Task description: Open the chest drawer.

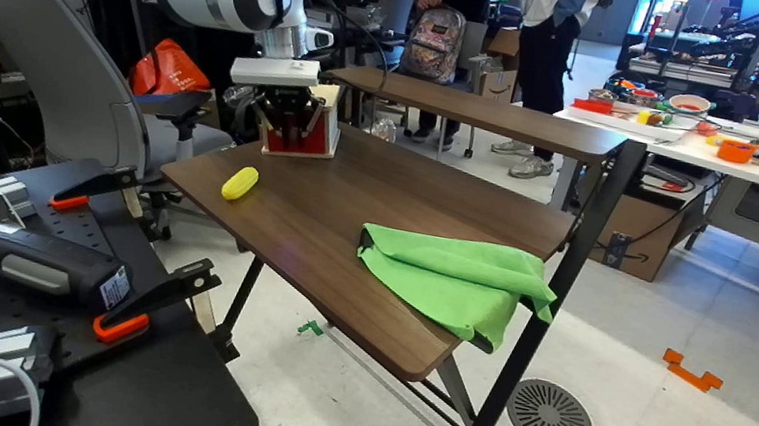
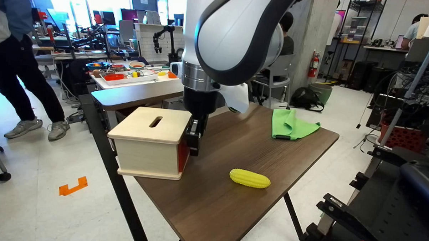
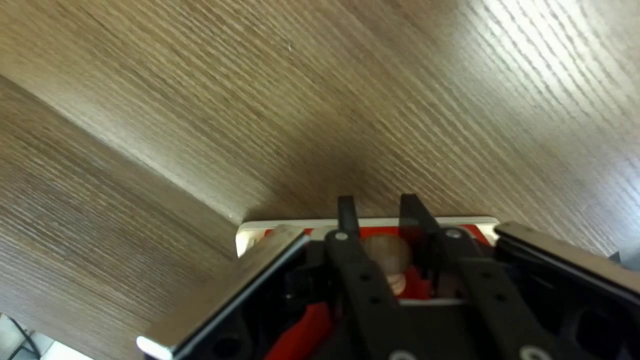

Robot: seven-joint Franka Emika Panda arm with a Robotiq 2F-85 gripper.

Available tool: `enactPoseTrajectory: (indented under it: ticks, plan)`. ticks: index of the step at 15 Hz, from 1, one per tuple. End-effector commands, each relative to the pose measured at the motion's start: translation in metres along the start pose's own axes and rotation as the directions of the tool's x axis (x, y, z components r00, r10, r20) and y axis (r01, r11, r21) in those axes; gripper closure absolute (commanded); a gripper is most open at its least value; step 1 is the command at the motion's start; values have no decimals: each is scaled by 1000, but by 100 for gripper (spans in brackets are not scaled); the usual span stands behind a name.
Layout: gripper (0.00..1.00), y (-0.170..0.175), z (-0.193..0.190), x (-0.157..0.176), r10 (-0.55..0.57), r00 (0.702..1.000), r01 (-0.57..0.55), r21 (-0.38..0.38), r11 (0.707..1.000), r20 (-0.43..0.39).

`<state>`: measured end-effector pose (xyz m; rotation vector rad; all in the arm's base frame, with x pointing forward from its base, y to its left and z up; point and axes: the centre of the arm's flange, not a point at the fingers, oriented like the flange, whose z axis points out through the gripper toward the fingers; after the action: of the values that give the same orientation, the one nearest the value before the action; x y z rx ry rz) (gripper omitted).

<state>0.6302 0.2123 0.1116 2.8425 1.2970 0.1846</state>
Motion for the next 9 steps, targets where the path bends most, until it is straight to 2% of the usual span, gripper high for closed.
enactPoseTrajectory:
  ticks: [1,9]
  plan:
    - [93,-2,-11,-20,1,1000,-2,7,1000,28]
    - [93,-1,-18,-48,17,994,-18,9,1000,105]
